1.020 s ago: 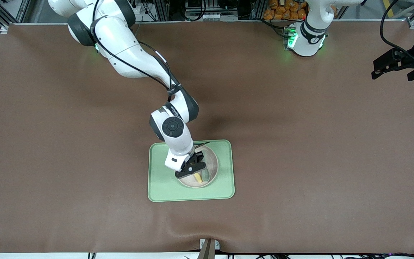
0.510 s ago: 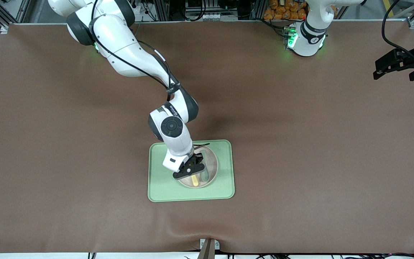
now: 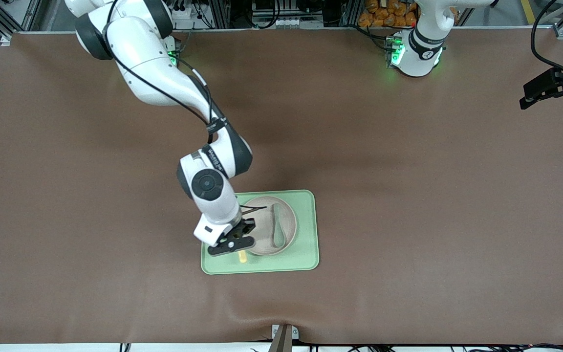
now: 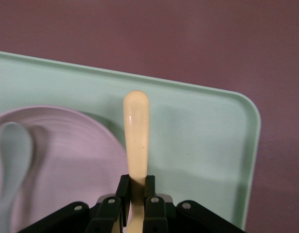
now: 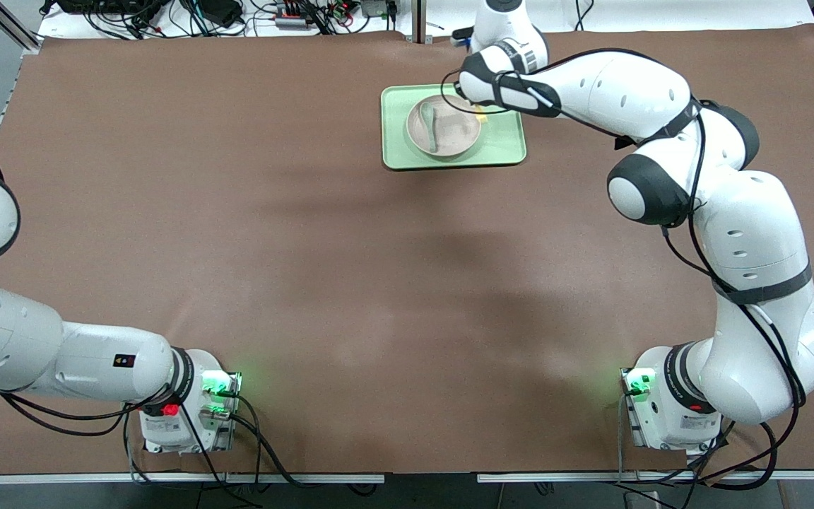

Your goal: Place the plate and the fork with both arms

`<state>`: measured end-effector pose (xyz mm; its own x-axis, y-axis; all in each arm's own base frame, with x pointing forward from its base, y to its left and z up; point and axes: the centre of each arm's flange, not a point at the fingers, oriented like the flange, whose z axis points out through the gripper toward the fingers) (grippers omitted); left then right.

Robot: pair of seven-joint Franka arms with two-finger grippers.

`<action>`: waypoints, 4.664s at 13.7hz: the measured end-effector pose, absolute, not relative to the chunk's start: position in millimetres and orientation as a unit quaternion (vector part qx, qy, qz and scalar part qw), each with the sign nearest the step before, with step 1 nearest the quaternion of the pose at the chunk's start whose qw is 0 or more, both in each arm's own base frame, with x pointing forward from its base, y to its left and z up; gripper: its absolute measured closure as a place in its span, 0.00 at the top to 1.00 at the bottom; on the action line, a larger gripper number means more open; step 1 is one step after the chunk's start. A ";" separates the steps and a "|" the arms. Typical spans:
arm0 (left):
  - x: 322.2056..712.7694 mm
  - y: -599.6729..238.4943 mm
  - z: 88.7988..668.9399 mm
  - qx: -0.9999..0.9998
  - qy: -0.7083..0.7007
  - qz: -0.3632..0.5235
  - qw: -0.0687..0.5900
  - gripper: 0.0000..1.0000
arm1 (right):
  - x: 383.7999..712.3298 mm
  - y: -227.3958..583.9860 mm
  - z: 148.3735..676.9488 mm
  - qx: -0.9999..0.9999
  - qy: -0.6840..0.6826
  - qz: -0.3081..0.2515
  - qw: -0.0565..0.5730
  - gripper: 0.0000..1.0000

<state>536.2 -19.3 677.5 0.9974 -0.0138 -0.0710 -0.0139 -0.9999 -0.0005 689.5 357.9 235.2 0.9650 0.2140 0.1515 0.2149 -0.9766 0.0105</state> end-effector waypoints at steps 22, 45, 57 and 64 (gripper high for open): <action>536.1 -26.0 677.6 -0.999 0.014 0.035 0.001 1.00 | 726.5 242.2 306.3 -0.996 -0.024 -0.081 0.028 1.00; 536.6 -41.8 678.0 -0.998 0.049 0.029 -0.006 1.00 | 539.2 55.3 636.2 -0.999 0.044 -0.024 0.006 1.00; 537.0 -41.6 678.3 -0.998 0.050 0.028 -0.005 1.00 | 544.5 24.2 657.6 -0.998 0.061 -0.023 -0.009 1.00; 537.0 -42.6 678.3 -0.998 0.051 0.027 -0.005 1.00 | 545.2 18.9 660.4 -0.997 0.066 -0.026 -0.008 1.00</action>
<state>537.0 -42.6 678.3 0.9934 -0.1015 -0.0542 -0.1009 -0.9948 0.0137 545.2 18.9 660.4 0.9900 -0.1307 0.0527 -0.1316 -0.9912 0.0129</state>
